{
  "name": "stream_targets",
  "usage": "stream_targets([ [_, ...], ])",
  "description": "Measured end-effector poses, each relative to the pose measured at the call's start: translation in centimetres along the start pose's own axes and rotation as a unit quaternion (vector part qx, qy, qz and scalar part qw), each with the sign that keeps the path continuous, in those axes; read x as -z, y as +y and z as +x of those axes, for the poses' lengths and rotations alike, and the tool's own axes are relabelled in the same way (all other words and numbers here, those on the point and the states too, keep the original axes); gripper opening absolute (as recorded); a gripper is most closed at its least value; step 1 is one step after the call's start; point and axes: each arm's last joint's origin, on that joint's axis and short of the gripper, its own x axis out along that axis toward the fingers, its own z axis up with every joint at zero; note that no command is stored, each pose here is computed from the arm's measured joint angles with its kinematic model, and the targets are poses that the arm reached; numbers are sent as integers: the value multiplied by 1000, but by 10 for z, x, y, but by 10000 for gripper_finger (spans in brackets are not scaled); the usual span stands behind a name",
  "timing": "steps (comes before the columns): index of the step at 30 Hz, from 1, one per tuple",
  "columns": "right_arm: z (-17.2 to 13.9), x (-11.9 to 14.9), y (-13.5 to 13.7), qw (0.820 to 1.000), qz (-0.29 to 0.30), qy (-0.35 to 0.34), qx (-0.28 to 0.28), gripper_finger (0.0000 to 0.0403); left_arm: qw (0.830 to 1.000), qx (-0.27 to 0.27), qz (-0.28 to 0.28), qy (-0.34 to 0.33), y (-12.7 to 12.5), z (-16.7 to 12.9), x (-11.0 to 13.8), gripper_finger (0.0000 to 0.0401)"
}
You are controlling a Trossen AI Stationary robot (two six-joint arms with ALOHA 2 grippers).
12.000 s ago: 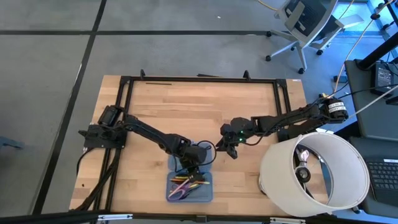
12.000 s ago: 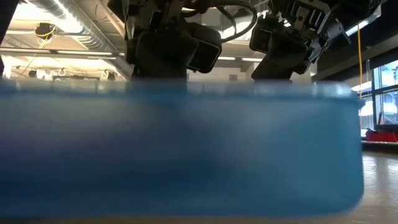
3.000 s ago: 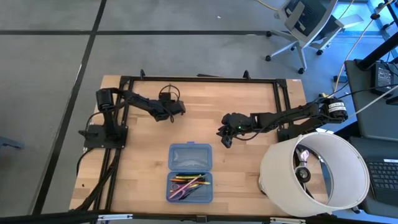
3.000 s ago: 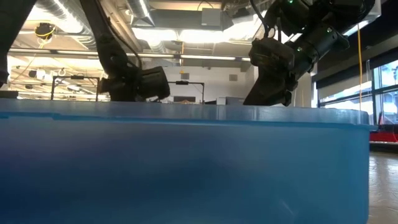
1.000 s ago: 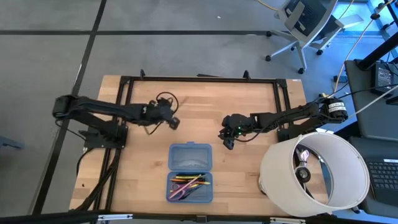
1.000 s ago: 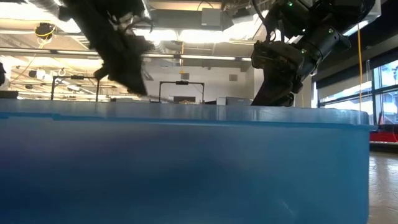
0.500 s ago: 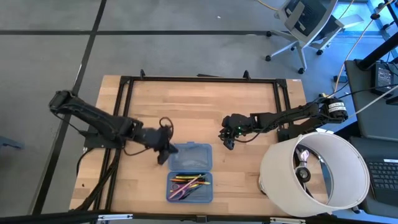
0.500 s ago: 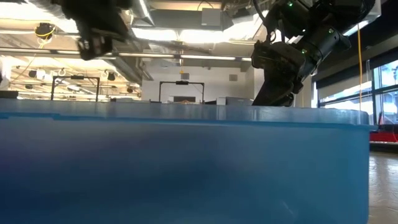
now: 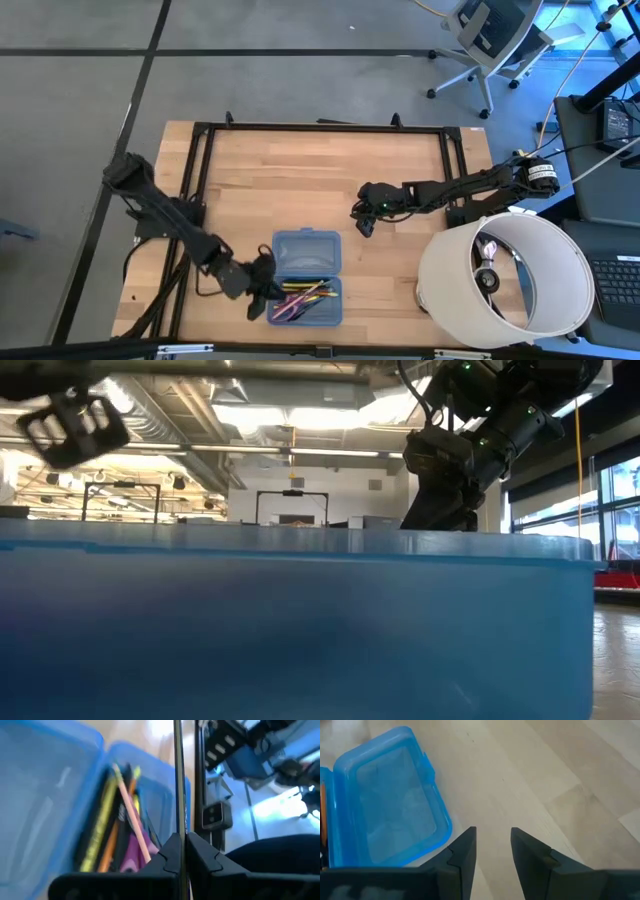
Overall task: Pick & place school supplies into a supply box
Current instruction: Put the black pencil into the blue supply box
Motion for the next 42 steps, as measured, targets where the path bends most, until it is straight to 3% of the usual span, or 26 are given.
stream_targets([
  [7,0,0,0,1000,0,0,0,126,999,-8,-8,41,7,34,31,4],
  [14,0,0,0,1000,1,1,0,126,998,-26,-2,65,17,49,45,10],
  [19,0,1,1,1000,14,7,-8,126,997,-19,-3,78,17,50,46,27],
  [27,-1,11,25,998,-37,6,-58,126,996,-28,-2,82,20,50,45,56],
  [35,13,40,46,992,-91,49,-78,126,996,-48,-8,77,29,54,36,71],
  [42,36,66,54,986,-123,88,-75,126,995,-45,-24,85,37,58,26,57],
])
